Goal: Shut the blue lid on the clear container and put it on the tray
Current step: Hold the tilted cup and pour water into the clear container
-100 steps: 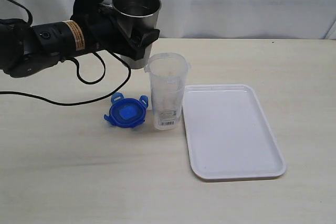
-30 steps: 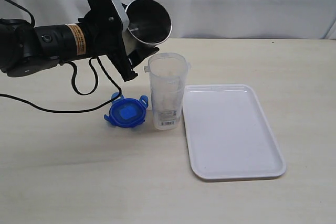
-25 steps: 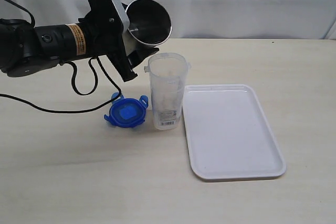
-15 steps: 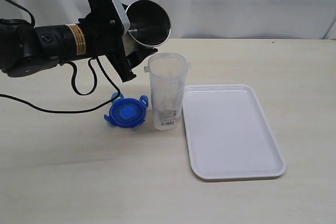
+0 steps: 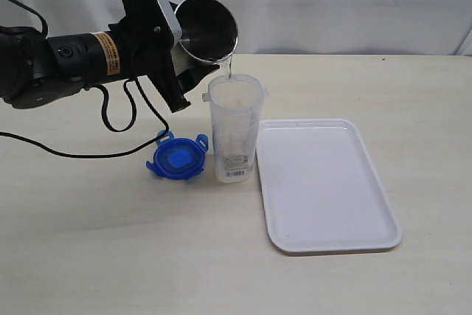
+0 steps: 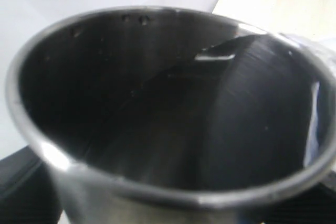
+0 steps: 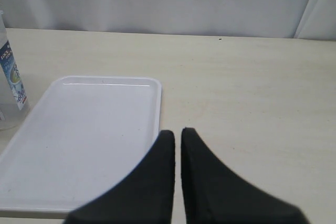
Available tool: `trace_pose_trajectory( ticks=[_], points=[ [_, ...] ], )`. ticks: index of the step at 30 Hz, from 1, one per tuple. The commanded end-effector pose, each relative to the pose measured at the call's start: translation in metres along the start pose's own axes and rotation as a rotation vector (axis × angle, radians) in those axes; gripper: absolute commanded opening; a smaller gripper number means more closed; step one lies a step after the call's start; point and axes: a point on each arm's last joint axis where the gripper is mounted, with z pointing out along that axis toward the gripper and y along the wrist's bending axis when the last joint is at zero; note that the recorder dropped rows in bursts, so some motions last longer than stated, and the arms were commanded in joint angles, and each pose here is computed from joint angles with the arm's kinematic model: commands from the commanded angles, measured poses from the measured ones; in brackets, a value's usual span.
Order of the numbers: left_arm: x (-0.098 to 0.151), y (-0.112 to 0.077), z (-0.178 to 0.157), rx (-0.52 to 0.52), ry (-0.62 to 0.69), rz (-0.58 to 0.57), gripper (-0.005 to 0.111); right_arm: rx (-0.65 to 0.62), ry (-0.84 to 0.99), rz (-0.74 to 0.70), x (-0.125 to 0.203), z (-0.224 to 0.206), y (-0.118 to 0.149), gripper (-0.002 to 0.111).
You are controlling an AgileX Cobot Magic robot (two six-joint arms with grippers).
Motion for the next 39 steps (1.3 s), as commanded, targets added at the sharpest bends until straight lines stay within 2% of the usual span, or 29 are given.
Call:
trace_pose_trajectory(
  ticks=[1, 39],
  points=[
    [-0.0168, 0.0109, -0.0029, -0.050, -0.092, 0.009, 0.000, 0.004, -0.003, 0.003, 0.0004, -0.0001, -0.0002, 0.005],
    [-0.0165, 0.0127, -0.0030, -0.077, -0.084, 0.154, 0.000, 0.004, -0.003, 0.003, 0.0004, -0.0001, -0.0002, 0.005]
  ],
)
